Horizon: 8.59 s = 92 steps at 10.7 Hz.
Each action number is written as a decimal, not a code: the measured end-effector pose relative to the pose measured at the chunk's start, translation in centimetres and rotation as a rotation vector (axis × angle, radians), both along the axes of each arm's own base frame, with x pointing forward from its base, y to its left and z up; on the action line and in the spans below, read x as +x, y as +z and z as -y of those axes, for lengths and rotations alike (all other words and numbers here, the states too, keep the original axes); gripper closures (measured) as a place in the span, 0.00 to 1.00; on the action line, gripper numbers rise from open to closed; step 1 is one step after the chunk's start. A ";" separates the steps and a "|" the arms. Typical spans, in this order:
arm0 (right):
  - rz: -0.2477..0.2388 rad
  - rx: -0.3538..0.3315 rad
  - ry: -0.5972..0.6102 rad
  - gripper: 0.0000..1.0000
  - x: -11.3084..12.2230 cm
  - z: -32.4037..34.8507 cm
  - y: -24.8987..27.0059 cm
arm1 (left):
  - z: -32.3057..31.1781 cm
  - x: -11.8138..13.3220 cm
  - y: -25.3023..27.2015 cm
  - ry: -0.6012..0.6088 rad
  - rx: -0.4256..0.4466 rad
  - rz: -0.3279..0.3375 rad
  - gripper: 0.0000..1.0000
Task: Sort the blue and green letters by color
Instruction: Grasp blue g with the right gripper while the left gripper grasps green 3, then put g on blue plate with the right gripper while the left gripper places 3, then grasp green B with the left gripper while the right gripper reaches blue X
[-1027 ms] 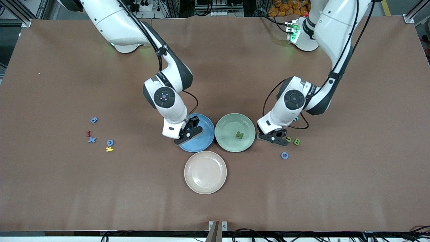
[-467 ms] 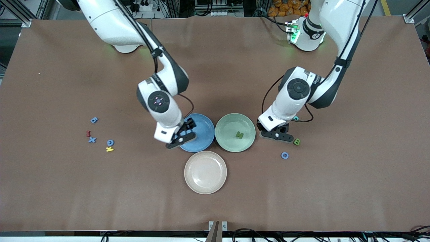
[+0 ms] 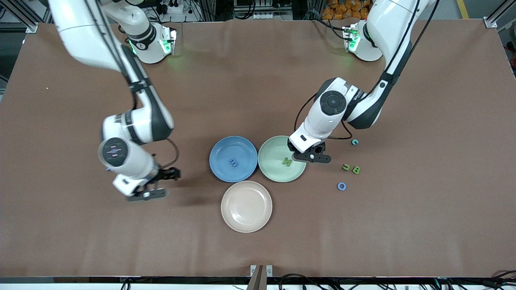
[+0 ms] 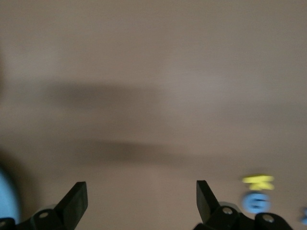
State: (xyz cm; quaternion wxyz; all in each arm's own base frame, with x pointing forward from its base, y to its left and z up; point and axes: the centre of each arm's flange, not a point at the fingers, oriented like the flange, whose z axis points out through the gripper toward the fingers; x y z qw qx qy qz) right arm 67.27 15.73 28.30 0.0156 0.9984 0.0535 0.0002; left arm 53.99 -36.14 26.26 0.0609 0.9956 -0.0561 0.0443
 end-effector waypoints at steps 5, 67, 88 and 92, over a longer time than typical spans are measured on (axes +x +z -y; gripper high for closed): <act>0.004 -0.001 -0.270 0.00 -0.5 19.4 4.5 | -1.2 1.6 0.6 0.024 0.000 0.008 0.00; 0.025 0.039 0.231 0.00 -1.9 5.4 -1.8 | 2.1 3.3 0.2 0.254 -0.110 0.005 0.00; 0.173 0.130 -1.656 0.00 -5.4 26.9 -6.5 | -23.5 7.8 -8.0 -0.335 0.083 -0.035 0.02; 0.120 0.113 -1.691 0.00 -6.8 25.6 -8.3 | -23.5 6.5 -9.2 -0.324 0.079 -0.034 0.15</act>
